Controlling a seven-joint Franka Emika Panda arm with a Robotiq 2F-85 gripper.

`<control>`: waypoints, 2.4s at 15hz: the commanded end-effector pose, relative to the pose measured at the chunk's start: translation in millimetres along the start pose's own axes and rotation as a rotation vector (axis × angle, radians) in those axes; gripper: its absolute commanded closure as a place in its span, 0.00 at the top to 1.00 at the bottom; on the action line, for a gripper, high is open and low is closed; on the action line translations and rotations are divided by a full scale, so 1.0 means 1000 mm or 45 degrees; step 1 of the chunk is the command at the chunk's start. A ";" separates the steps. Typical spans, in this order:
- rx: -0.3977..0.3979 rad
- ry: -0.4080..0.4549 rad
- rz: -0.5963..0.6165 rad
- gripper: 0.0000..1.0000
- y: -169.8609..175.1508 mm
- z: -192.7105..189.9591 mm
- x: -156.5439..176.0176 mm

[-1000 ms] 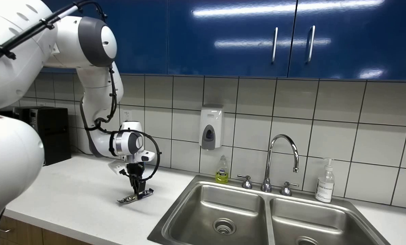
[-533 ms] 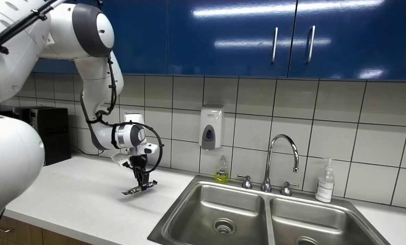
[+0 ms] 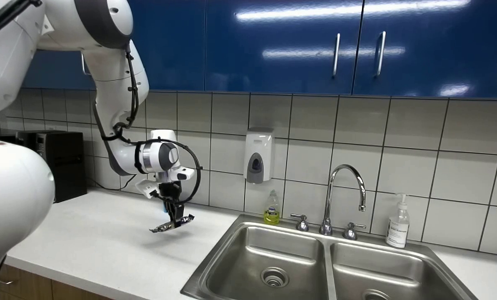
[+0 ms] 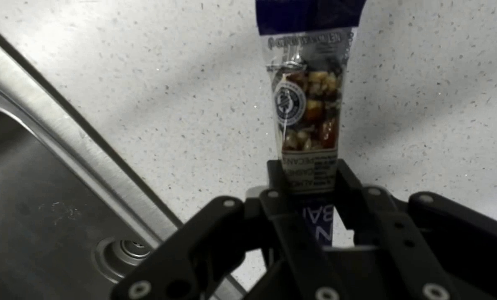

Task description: Put the packet in the left sink

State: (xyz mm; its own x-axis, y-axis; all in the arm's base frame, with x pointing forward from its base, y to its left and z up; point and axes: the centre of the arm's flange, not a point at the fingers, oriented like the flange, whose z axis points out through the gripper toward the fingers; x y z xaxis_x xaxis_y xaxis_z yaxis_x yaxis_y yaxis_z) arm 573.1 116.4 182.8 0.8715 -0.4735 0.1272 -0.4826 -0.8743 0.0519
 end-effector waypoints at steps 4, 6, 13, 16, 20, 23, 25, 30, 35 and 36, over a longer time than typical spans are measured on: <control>-0.011 0.047 -0.291 0.08 0.043 -0.032 -0.019; 0.000 0.054 -0.398 0.08 0.054 -0.037 -0.022; 0.032 0.035 -0.619 0.08 0.090 -0.045 -0.025; 0.024 0.029 -0.600 0.08 0.114 -0.046 -0.018; 0.010 0.019 -0.535 0.08 0.158 -0.046 -0.003; -0.004 0.011 -0.483 0.08 0.196 -0.044 0.012; -0.012 0.006 -0.447 0.08 0.222 -0.042 0.025; -0.016 -0.007 -0.377 0.08 0.283 -0.033 0.063; -0.016 0.008 -0.326 0.08 0.313 -0.019 0.109; -0.021 0.009 -0.320 0.08 0.315 -0.016 0.118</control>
State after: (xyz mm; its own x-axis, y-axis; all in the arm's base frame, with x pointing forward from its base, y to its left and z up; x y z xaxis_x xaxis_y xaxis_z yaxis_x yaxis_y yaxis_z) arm 493.8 -187.9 236.4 0.9624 -0.2439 0.1199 -0.2563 -0.9613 0.1013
